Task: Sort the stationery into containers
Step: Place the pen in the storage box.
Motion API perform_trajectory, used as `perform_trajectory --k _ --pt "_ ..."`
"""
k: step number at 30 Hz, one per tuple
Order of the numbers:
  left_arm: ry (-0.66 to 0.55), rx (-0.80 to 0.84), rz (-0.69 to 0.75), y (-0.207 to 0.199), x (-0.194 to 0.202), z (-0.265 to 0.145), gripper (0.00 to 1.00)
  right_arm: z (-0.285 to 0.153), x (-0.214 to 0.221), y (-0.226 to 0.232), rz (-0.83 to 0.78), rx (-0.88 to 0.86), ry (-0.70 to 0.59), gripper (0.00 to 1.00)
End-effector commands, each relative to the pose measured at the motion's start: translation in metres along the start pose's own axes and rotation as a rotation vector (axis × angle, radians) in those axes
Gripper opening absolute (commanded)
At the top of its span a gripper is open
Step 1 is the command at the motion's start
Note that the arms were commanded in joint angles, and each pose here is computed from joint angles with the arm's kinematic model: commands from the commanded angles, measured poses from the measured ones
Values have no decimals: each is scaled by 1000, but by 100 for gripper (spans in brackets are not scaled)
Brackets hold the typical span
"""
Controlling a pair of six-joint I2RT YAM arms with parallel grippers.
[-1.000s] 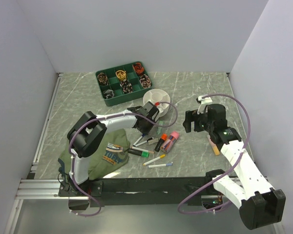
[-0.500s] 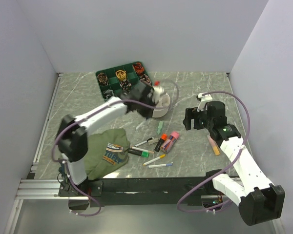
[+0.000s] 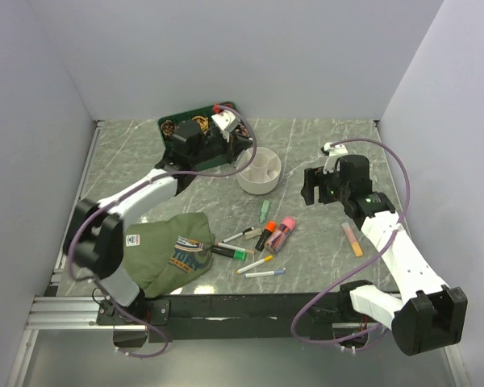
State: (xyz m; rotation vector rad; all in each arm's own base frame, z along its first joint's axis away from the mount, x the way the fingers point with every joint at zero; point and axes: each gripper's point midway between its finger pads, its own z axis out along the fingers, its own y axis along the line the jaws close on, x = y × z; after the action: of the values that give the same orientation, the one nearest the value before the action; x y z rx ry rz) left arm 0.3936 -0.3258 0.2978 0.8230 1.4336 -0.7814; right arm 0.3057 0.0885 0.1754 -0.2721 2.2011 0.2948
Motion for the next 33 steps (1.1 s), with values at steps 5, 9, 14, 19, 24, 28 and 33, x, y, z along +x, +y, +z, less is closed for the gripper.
perform_trajectory --k 5,9,14,19,24,28,33 --pt "-175 -9 15 37 0 33 1 -9 -28 -8 -47 37 -51 88" --pt "-174 -17 -3 51 14 44 1 -10 -28 -10 -44 43 -47 87" --pt "-156 -27 -51 62 35 58 1 -6 -25 -14 -53 55 -27 88" --pt "-129 -67 -76 73 60 66 1 -1 -28 -15 -54 56 -17 87" --pt "-120 -93 -94 84 75 72 1 4 -28 -16 -64 55 4 87" --pt "-127 -105 -96 87 71 71 22 8 -27 -15 -58 45 11 87" --pt "-119 -129 -119 83 37 47 49 7 -32 -11 -47 29 -17 87"
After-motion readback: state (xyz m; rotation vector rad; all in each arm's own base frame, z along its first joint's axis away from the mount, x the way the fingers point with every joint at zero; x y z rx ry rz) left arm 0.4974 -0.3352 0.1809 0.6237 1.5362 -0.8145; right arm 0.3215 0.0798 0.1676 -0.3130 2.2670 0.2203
